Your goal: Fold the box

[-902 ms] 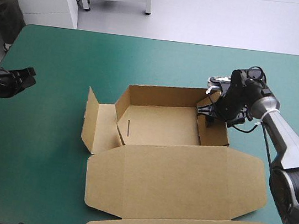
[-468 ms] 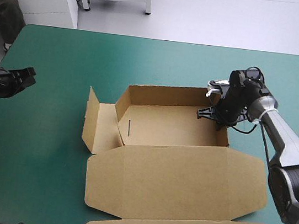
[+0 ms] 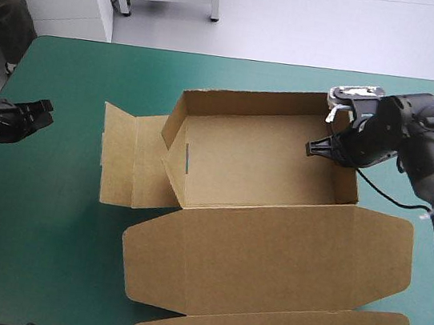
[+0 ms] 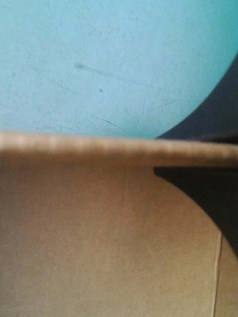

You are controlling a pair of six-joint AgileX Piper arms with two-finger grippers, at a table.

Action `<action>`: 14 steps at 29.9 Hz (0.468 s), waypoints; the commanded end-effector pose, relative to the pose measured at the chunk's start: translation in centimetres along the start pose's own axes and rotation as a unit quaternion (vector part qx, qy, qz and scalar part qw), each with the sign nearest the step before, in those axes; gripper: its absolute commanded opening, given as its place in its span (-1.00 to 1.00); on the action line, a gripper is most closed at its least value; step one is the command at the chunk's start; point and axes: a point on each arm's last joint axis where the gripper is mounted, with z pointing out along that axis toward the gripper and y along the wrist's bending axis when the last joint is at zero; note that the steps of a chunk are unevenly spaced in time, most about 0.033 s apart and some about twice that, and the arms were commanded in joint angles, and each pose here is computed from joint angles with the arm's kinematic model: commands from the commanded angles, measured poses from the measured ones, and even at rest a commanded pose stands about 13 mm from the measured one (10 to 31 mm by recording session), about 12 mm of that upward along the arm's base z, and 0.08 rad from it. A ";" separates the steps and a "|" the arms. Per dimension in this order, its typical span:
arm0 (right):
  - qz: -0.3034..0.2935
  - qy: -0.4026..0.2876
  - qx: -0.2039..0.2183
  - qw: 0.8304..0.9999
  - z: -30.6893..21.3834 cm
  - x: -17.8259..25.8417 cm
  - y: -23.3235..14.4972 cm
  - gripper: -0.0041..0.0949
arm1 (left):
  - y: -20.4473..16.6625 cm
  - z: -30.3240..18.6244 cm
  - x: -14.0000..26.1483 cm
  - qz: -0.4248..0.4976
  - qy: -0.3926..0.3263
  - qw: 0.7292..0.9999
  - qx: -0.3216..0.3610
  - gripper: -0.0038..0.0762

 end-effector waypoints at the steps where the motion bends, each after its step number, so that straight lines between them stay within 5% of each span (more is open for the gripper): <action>1: -0.006 -0.078 -0.005 0.997 -5.9 1.1 0.0 -0.96 | -0.9 -0.7 -0.7 0.007 -0.021 1.000 0.019 -0.89; 6: -0.006 -0.119 -0.009 0.993 -8.5 1.9 0.1 -0.96 | -0.5 -0.1 -0.4 0.040 0.000 0.999 0.025 -0.54; 11: -0.003 -0.151 -0.025 0.988 -9.0 1.6 0.3 -0.96 | -0.5 -0.1 -0.4 0.054 0.002 0.998 0.027 0.33; 14: -0.012 -0.168 -0.052 0.984 -9.1 1.3 0.9 -0.96 | -0.5 -0.1 -0.4 0.053 0.003 0.998 0.028 0.66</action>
